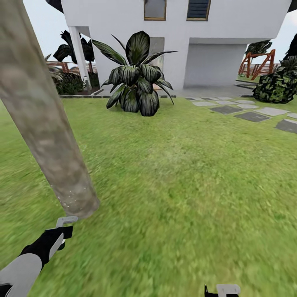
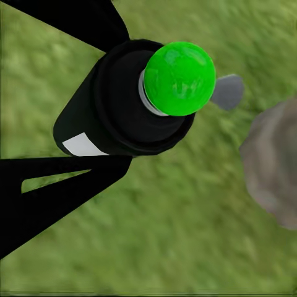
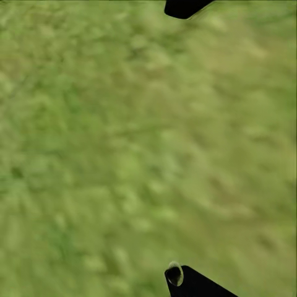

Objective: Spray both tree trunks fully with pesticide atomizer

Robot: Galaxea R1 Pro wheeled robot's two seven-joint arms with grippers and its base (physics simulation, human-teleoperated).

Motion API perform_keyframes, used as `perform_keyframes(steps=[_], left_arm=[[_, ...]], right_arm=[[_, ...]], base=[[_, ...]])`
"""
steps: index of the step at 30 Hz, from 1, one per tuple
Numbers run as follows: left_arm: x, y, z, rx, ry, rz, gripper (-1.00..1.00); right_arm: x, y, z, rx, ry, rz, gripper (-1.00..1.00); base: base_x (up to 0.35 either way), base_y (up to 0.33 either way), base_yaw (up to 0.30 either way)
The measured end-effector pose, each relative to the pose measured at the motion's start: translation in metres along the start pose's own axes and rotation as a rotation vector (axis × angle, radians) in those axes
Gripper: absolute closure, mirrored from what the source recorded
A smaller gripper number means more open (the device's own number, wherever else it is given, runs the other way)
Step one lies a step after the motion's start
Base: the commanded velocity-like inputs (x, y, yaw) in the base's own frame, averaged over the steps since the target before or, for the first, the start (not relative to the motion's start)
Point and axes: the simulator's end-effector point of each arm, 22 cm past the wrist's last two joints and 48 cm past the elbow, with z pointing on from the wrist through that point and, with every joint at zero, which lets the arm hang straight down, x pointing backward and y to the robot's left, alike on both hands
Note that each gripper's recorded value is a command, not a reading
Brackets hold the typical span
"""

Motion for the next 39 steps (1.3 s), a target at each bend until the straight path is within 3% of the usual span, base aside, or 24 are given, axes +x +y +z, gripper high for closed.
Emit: perform_keyframes(steps=[10,15,20,25,27,29,30,34,39], left_arm=[[0.003,0.003,0.000,-0.003,0.001,-0.007,1.00],[0.009,0.001,0.001,0.011,0.009,-0.064,1.00],[0.003,-0.002,0.000,0.016,-0.004,-0.068,1.00],[-0.056,-0.046,-0.019,0.086,-0.099,-0.067,1.00],[-0.066,-0.031,-0.021,0.070,-0.097,-0.055,1.00],[-0.075,0.012,-0.020,0.027,-0.113,-0.048,1.00],[-0.075,0.018,-0.020,0.052,-0.115,-0.043,1.00],[-0.079,0.004,-0.022,0.109,-0.124,-0.041,1.00],[-0.115,-0.033,-0.044,0.165,-0.161,-0.047,1.00]], right_arm=[[0.000,0.000,0.000,0.000,0.000,0.000,-1.00],[0.000,0.000,0.000,0.000,0.000,0.000,-1.00],[0.000,0.000,0.000,0.000,0.000,0.000,-1.00],[0.000,-0.001,0.000,0.001,0.000,0.000,-1.00],[0.000,-0.001,0.000,0.001,0.000,-0.001,-1.00],[0.000,-0.002,0.000,0.002,0.000,-0.001,-1.00],[0.000,-0.002,0.000,0.002,-0.001,0.000,-1.00],[0.000,-0.002,0.000,0.004,-0.001,0.002,-1.00],[0.000,-0.001,0.000,0.004,-0.001,0.002,-1.00]], base=[[0.166,-0.232,0.208],[0.160,-0.203,0.277],[0.036,-0.027,0.248],[0.001,0.000,0.027],[0.000,0.000,0.000],[0.000,0.000,0.000],[0.000,0.000,0.008],[0.000,0.000,0.192],[0.000,0.000,0.275]])
